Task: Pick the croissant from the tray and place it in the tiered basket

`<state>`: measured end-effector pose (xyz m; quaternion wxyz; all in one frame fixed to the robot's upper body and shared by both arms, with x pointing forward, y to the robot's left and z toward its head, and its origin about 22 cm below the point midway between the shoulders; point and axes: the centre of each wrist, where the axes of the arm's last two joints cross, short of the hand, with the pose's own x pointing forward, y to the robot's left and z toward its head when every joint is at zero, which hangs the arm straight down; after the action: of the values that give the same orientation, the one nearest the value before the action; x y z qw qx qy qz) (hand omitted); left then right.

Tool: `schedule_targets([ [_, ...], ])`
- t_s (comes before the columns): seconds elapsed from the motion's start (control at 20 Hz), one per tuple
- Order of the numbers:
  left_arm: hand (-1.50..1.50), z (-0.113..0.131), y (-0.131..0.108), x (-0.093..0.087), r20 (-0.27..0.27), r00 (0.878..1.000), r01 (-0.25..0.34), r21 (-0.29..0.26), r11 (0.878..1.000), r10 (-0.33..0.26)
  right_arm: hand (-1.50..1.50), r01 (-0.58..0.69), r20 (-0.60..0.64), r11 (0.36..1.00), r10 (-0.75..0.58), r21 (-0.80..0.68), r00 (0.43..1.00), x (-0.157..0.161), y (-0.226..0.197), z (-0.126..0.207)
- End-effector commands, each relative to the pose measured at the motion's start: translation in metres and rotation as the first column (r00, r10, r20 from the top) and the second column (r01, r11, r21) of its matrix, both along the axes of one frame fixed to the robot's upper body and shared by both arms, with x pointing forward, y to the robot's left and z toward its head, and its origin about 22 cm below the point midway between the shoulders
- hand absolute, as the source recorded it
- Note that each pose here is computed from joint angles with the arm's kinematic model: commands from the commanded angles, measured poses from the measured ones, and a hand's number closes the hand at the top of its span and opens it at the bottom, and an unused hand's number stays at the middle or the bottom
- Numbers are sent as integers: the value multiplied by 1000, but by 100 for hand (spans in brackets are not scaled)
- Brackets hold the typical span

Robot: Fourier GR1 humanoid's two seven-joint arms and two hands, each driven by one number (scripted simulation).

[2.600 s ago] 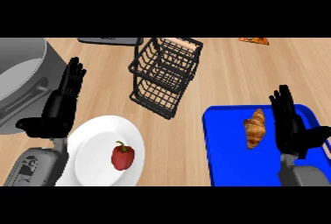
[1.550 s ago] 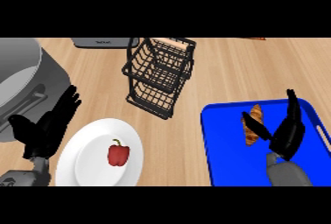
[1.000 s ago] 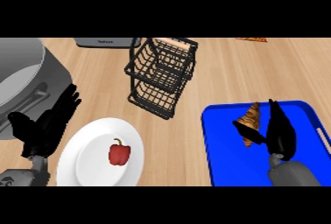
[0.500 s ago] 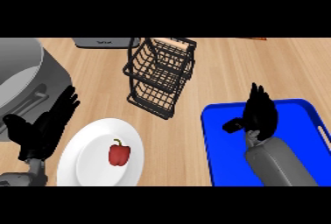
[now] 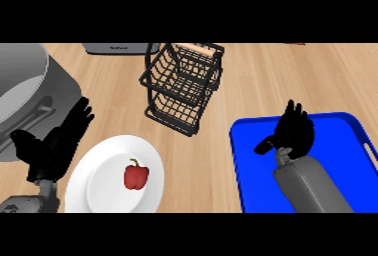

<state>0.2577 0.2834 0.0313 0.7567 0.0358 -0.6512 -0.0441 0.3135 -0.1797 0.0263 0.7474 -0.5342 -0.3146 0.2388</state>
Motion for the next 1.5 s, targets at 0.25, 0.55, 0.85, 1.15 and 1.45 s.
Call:
schedule_targets([
  [0.25,0,11,-12,4,-4,1000,-7,-12,1000,7,-150,134,-3,986,-135,-98,991,-1,-26,-32],
  [0.55,0,1,11,-8,10,1000,-10,-5,1000,10,-150,132,-27,983,-136,-131,990,-4,-28,-32],
  [0.85,0,18,24,-11,-1,1000,-9,-9,1000,9,150,83,-156,996,-80,16,985,-14,-30,-42],
  [1.15,0,3,7,8,-1,1000,-16,9,1000,16,150,10,-205,993,-33,-115,978,6,-55,-42],
  [1.45,0,5,0,0,9,1000,-23,8,1000,23,150,-270,-225,957,242,-104,944,-25,-62,-55],
])
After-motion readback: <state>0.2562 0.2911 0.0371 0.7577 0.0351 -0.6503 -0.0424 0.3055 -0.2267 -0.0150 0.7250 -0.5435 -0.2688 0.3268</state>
